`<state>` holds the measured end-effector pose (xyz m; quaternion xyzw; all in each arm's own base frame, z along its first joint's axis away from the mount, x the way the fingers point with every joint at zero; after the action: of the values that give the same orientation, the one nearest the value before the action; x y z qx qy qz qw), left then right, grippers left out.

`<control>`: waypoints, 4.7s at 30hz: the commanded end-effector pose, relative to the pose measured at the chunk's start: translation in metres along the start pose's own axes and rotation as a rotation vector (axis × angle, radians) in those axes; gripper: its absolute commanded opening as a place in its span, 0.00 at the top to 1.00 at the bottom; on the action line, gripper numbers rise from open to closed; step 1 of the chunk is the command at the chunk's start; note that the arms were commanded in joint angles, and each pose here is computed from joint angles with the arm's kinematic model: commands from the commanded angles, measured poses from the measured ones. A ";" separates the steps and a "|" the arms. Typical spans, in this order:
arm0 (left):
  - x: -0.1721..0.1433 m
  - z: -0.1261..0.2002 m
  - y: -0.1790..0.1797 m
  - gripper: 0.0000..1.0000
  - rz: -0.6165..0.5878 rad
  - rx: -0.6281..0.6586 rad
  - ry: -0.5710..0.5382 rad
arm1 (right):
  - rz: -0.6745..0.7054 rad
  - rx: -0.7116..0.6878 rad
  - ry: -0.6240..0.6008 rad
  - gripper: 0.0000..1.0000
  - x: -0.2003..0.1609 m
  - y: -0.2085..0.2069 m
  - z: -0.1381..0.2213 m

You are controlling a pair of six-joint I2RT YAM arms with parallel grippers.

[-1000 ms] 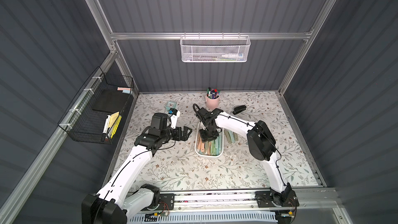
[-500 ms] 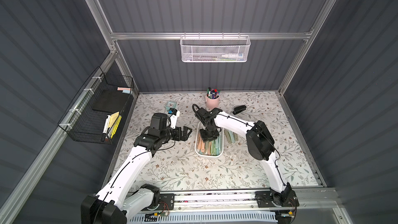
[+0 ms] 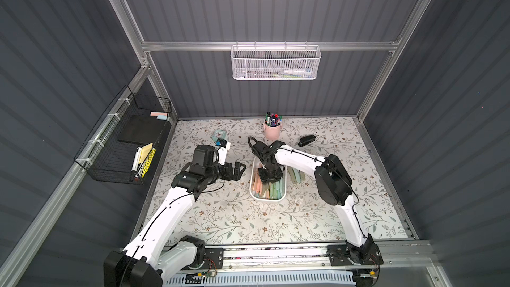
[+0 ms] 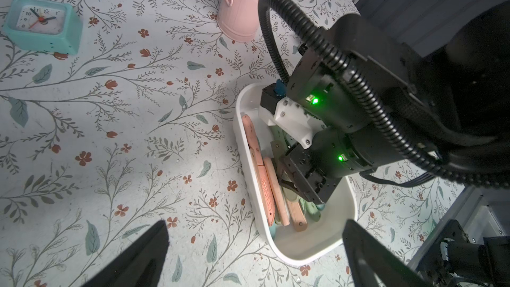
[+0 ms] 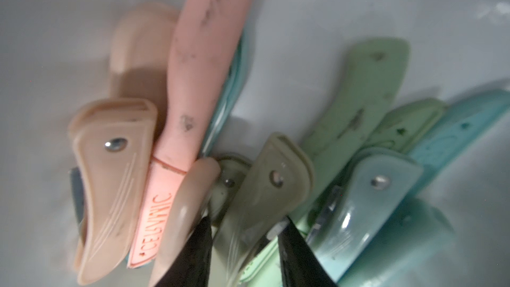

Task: Take the fruit knife out of the storage box
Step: Pick up the fruit knife from the storage box, then place the fruit knife at the center of the board.

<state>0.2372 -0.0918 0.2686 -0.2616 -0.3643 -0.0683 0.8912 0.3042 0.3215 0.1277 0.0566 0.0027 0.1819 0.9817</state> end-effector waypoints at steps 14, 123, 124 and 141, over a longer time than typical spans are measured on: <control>0.005 0.008 -0.003 0.01 -0.014 -0.003 -0.021 | 0.018 0.025 -0.108 0.80 0.005 0.005 0.025; 0.004 -0.001 -0.019 0.01 -0.030 -0.276 0.029 | -0.481 0.380 -0.195 0.61 -0.031 -0.234 0.014; 0.004 0.000 -0.019 0.00 -0.030 -0.276 0.027 | -0.484 0.376 -0.196 0.61 -0.032 -0.234 0.015; 0.004 0.001 -0.018 0.00 -0.029 -0.254 0.018 | -0.454 0.098 -0.313 0.46 -0.047 -0.211 0.070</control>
<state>0.2369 -0.1098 0.2748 -0.3767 -0.3378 -0.1286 0.8529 0.3445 0.1031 0.1549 0.1984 -0.1025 -0.0519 0.9734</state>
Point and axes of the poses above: each gripper's point midway between its finger pads, its own z axis back along the fingers, its own y axis along the line the jaws close on, x = y × z, the point moved 10 cm from there along z, back along the fingers, and after that the axes turned 4 degrees about z, right-handed, at the moved point
